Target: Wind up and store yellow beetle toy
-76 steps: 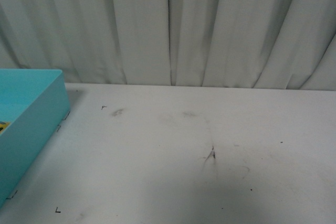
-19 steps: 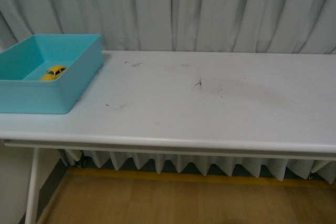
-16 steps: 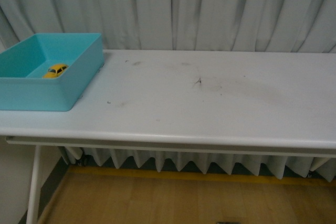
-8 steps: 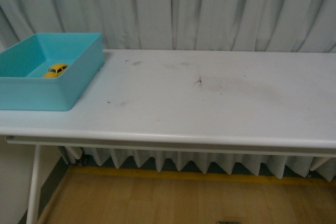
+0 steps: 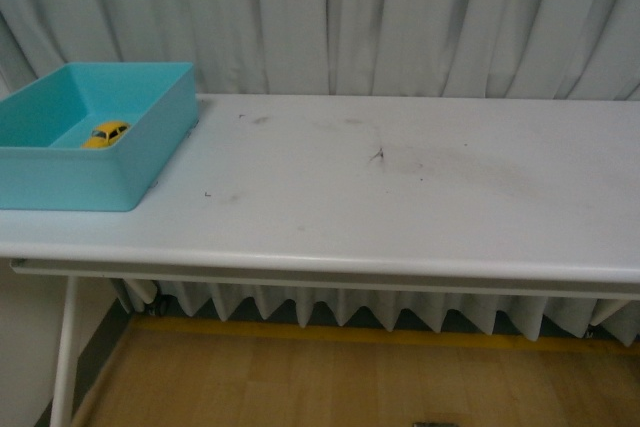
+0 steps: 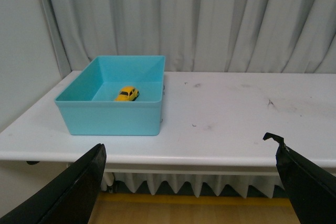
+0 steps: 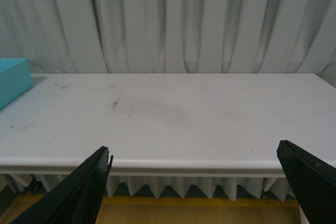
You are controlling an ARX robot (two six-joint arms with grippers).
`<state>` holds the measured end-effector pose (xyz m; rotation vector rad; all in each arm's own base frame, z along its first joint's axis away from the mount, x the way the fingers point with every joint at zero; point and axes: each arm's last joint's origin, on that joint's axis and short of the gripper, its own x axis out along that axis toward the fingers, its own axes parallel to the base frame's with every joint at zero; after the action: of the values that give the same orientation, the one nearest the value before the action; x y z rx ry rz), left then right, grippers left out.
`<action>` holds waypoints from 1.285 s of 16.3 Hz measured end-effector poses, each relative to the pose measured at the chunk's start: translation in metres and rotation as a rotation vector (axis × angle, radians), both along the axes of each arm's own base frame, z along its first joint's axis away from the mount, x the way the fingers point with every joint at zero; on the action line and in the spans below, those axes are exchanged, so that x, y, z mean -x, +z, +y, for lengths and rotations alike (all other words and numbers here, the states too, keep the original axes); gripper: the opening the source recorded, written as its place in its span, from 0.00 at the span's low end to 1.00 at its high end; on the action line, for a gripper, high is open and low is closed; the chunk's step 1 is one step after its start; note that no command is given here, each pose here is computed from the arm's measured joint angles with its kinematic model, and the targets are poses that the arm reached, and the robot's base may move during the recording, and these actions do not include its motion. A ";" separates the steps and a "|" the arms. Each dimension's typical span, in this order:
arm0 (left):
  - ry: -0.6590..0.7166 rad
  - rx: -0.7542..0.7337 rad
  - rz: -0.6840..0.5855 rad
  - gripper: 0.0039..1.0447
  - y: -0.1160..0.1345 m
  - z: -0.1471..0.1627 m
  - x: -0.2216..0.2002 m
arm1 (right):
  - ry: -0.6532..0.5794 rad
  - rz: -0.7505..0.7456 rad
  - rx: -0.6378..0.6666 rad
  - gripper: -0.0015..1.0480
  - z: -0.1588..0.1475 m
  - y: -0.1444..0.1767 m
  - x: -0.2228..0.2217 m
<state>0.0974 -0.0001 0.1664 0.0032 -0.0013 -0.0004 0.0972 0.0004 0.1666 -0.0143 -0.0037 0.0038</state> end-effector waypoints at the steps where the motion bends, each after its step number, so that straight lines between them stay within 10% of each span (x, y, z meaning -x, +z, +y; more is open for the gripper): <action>1: 0.000 0.000 0.000 0.94 0.000 0.000 0.000 | 0.000 0.000 0.000 0.94 0.000 0.000 0.000; 21: 0.000 0.000 0.000 0.94 0.000 0.000 0.000 | 0.001 -0.001 0.000 0.94 0.000 0.000 0.000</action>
<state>0.0974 -0.0001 0.1664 0.0029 -0.0013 0.0000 0.0972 0.0004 0.1666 -0.0139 -0.0044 0.0045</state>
